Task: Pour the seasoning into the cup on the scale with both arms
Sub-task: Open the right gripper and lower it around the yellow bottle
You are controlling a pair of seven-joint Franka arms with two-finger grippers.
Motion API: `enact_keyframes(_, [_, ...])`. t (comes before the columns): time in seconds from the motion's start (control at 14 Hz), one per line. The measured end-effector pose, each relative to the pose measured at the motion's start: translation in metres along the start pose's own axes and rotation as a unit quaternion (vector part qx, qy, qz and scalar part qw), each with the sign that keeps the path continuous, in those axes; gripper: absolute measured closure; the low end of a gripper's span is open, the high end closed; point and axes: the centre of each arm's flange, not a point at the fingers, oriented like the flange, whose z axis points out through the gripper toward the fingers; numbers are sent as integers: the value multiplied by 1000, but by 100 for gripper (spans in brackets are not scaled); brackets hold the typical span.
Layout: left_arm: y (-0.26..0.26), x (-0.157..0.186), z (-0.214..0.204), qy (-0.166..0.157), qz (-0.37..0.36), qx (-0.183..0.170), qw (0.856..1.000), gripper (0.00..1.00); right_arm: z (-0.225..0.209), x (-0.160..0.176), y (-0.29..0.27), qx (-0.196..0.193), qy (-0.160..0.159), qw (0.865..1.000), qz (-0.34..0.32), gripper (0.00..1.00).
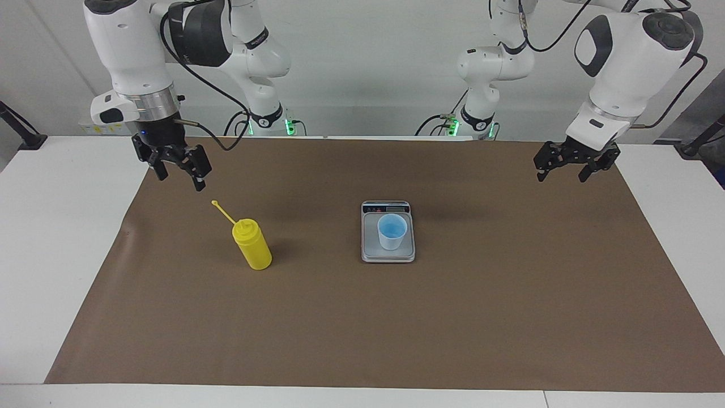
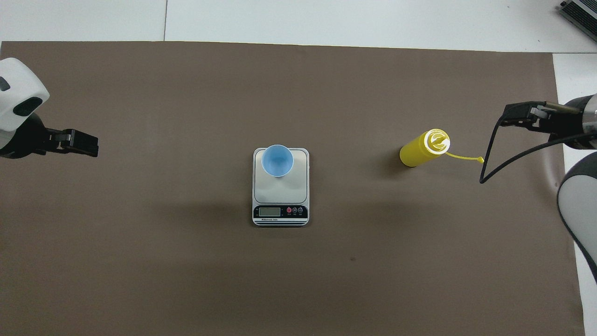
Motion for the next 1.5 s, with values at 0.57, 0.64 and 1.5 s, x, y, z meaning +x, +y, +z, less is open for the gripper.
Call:
enact_keyframes(0.57, [-18, -5, -25, 9, -10, -20, 1000, 0, 61, 25, 46, 48, -74, 961, 262, 0])
enact_keyframes(0.64, [-17, -5, -25, 9, -8, -20, 1000, 0, 74, 27, 49, 47, -87, 952, 291, 0])
enact_keyframes(1.5, [-16, -14, -21, -19, -2, -20, 1000, 0, 216, 37, 74, 54, -236, 840, 485, 0])
